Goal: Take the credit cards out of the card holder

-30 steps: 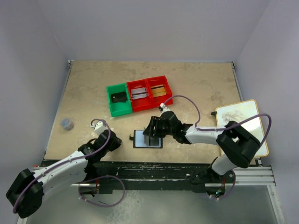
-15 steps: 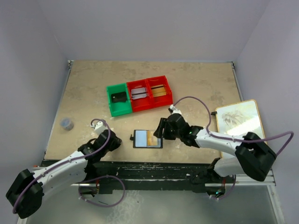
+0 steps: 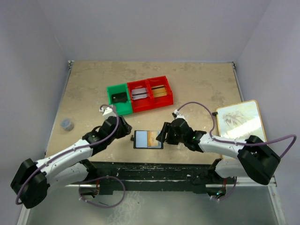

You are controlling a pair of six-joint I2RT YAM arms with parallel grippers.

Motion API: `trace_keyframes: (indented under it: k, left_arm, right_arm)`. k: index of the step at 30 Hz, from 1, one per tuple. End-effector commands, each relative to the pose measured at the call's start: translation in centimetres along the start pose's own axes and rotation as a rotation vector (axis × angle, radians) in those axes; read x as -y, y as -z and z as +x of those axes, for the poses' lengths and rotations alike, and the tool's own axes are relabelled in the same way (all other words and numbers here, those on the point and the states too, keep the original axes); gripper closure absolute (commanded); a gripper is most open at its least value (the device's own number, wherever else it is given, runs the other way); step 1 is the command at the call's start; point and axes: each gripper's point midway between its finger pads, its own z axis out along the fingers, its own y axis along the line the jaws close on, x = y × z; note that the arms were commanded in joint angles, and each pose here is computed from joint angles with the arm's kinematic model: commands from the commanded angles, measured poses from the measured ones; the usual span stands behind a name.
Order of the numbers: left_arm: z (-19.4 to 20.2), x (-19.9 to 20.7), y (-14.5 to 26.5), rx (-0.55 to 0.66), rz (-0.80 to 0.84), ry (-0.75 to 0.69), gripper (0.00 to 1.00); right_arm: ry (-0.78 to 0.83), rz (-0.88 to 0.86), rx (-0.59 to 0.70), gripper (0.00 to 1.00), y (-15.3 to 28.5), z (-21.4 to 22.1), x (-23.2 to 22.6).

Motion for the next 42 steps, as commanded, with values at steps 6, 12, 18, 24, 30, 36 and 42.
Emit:
trace_keyframes:
  k: [6, 12, 18, 24, 30, 36, 42]
  left_arm:
    - [-1.1, 8.8, -1.7, -0.101, 0.246, -0.237, 0.47]
    - [0.4, 9.4, -4.5, -0.163, 0.251, -0.355, 0.4]
    - [3.1, 8.7, -7.1, -0.267, 0.226, -0.404, 0.36]
    - [4.8, 7.0, -8.4, -0.304, 0.197, -0.415, 0.36]
    - [6.0, 5.7, -7.6, -0.34, 0.186, -0.41, 0.38]
    - [7.9, 4.3, -5.5, -0.371, 0.233, -0.323, 0.45]
    - [10.2, 3.1, -3.4, -0.389, 0.251, -0.24, 0.48]
  right_arm:
    - [-0.121, -0.009, 0.053, 0.38, -1.1, -0.9, -0.4]
    - [-0.12, 0.017, 0.076, 0.35, 0.0, -0.5, 1.0]
    - [-0.103, -0.213, 0.013, 0.33, 1.7, 1.7, -1.2]
    - [-0.144, -0.344, -0.055, 0.34, 2.4, 4.0, -1.6]
    - [-0.134, -0.383, -0.086, 0.33, 1.3, 3.7, -3.4]
    - [-0.264, -0.347, -0.054, 0.34, -0.3, 2.8, -2.5]
    - [-0.241, -0.296, -0.025, 0.34, -2.2, 0.2, -2.5]
